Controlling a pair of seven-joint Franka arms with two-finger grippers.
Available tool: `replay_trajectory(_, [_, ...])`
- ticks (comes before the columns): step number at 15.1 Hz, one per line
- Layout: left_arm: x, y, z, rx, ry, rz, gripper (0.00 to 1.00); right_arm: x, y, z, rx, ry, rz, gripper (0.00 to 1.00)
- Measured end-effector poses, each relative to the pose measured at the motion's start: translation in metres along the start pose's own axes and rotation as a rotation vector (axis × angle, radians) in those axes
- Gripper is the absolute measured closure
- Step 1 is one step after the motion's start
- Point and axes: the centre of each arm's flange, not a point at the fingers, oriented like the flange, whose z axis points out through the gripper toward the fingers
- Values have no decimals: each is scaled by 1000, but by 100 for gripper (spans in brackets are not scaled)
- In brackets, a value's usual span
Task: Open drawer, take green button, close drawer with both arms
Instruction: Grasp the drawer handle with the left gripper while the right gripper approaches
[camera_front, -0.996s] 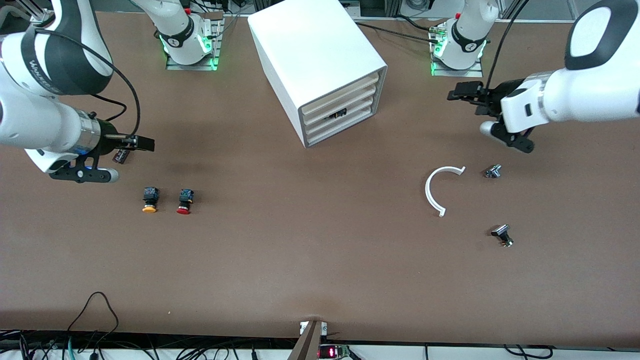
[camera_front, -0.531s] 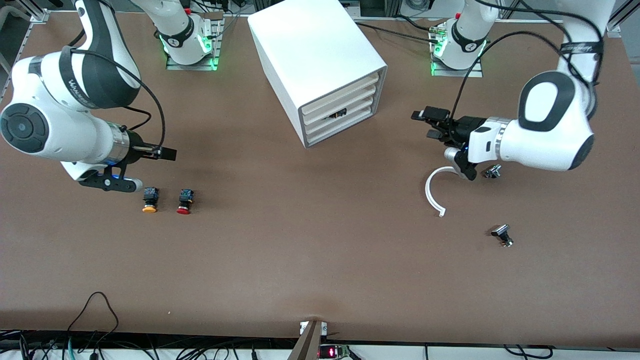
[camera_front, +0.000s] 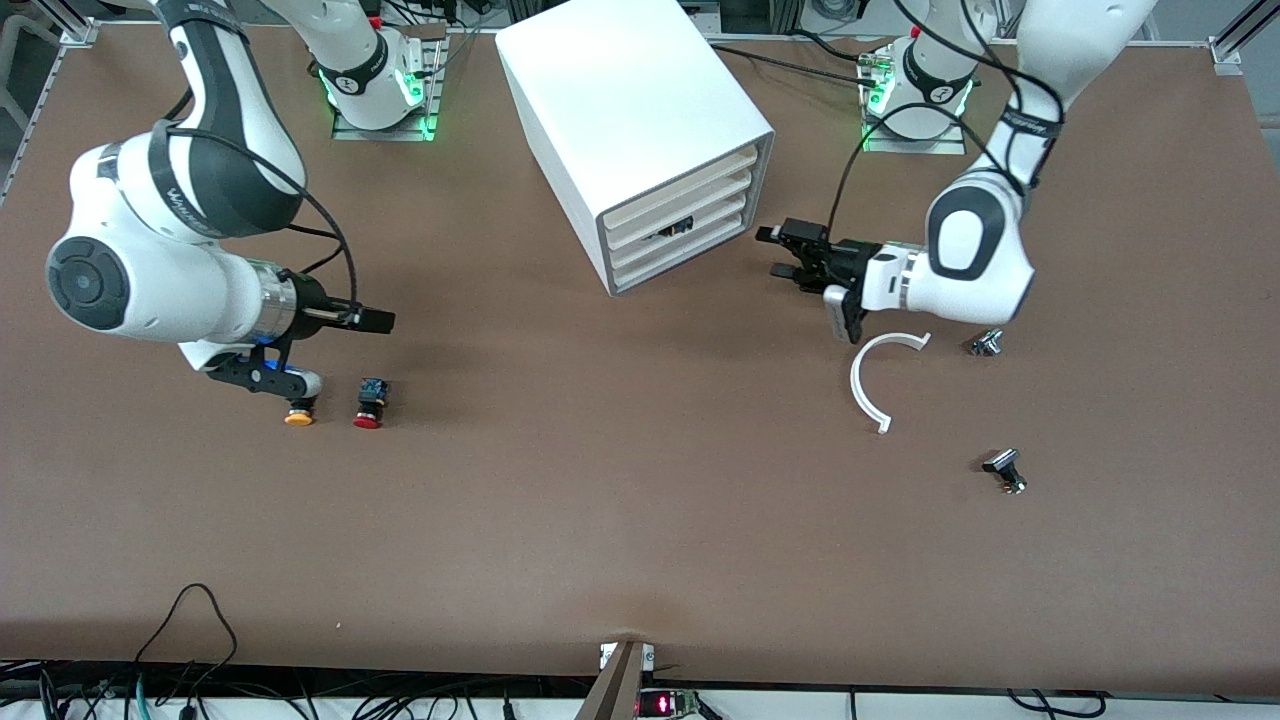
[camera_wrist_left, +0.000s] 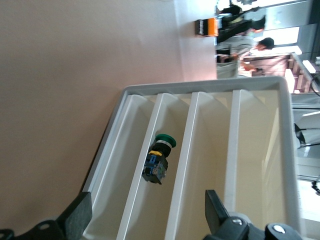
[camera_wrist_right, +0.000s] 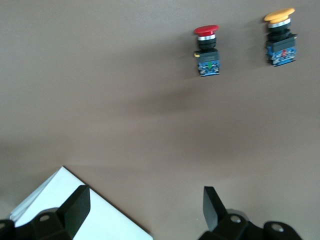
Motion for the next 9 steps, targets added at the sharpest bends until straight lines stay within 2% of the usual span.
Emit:
replay_trajectory(3, [-16, -42, 30, -84, 40, 34, 5, -7, -22, 9, -9, 2, 42, 0])
replay_trajectory(4, [-21, -52, 38, -101, 42, 30, 10, -9, -27, 11, -12, 1, 61, 0])
replay_trajectory(6, [-28, -60, 58, -137, 26, 16, 30, -14, -36, 15, -18, 0, 91, 0])
replay_trajectory(8, [-32, -57, 77, -173, -1, 9, 33, -19, -47, 17, -21, 4, 115, 0])
replay_trajectory(9, [-34, -55, 83, -185, -12, 7, 42, -21, -54, 16, -19, 12, 127, 0])
